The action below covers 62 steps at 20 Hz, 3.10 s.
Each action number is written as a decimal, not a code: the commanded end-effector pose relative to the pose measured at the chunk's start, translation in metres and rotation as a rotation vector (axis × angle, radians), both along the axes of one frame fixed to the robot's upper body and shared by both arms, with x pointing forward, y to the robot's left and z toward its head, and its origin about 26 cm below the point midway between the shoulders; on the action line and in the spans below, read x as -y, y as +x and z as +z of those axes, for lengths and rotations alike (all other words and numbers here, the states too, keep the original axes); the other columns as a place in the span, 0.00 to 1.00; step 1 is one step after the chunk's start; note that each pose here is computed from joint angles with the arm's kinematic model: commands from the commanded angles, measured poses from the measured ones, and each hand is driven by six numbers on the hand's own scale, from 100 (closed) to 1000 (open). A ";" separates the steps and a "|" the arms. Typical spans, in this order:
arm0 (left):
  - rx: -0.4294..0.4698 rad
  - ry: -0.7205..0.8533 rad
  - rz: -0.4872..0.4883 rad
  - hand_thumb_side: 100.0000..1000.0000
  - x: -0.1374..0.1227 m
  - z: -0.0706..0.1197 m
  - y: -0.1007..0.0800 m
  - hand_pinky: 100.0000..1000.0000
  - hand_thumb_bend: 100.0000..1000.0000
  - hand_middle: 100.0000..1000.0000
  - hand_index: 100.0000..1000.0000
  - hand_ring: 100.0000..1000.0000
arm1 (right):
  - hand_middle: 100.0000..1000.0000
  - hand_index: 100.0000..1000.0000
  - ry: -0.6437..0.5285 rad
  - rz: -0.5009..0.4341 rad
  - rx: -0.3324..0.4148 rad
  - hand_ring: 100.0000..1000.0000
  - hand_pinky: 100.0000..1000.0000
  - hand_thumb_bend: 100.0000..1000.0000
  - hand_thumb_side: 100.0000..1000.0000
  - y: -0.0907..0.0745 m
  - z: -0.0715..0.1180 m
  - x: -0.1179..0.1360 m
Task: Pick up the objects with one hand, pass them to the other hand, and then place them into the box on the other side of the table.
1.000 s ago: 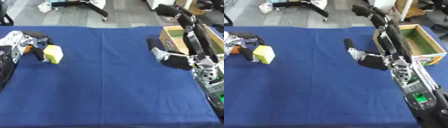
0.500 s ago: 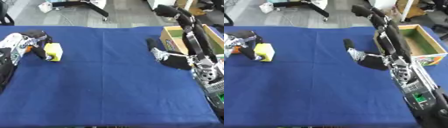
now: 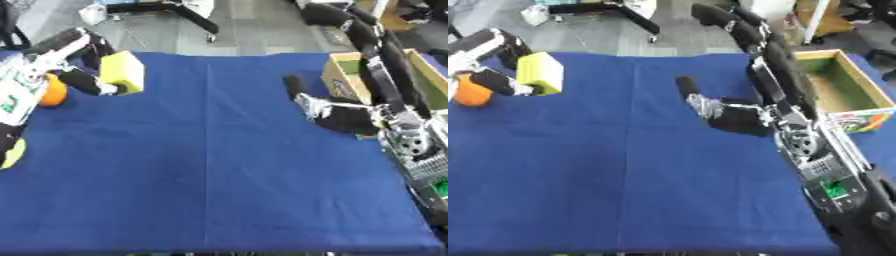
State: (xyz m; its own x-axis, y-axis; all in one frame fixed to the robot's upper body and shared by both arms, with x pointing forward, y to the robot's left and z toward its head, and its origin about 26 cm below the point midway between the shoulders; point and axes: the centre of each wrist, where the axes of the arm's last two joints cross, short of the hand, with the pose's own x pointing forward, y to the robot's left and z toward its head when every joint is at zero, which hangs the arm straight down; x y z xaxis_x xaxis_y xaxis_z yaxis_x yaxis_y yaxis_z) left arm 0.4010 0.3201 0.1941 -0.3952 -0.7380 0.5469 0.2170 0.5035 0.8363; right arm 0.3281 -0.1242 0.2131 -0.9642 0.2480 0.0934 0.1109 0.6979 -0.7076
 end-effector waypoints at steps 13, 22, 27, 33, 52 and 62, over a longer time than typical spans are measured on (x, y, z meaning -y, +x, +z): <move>-0.273 -0.433 -0.360 0.18 0.112 0.050 -0.080 0.46 0.77 0.42 0.51 0.44 | 0.77 0.89 -0.117 0.182 0.125 0.74 0.77 0.28 0.16 -0.017 0.032 -0.041; -0.310 -0.546 -0.372 0.19 0.116 0.052 -0.088 0.46 0.77 0.42 0.51 0.43 | 0.78 0.90 -0.170 0.165 0.179 0.75 0.78 0.36 0.16 -0.015 0.031 -0.041; -0.292 -0.577 -0.297 0.18 0.103 0.045 -0.083 0.46 0.76 0.42 0.51 0.43 | 0.79 0.90 -0.169 0.153 0.186 0.76 0.79 0.37 0.18 -0.015 0.031 -0.035; -0.278 -0.605 -0.246 0.17 0.094 0.039 -0.079 0.45 0.75 0.41 0.51 0.43 | 0.79 0.90 -0.162 0.151 0.178 0.76 0.79 0.36 0.19 -0.016 0.032 -0.032; -0.273 -0.688 -0.308 0.18 0.096 0.052 -0.095 0.45 0.75 0.42 0.51 0.43 | 0.80 0.91 -0.207 0.148 0.196 0.76 0.79 0.39 0.17 -0.013 0.030 -0.028; -0.311 -0.638 -0.374 0.18 0.101 0.059 -0.102 0.45 0.75 0.41 0.51 0.43 | 0.80 0.90 -0.257 0.141 0.234 0.76 0.79 0.39 0.15 -0.009 0.029 -0.028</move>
State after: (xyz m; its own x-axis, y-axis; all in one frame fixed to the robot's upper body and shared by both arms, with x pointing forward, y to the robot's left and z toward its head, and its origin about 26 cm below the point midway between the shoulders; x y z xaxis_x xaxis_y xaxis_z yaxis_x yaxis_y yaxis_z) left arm 0.3019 0.2171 0.2419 -0.2802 -0.0746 0.9571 0.6430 0.7257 0.2448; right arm 0.3182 -0.0937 0.2343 -0.9849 0.0908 -0.1477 0.1734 0.5300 -0.8301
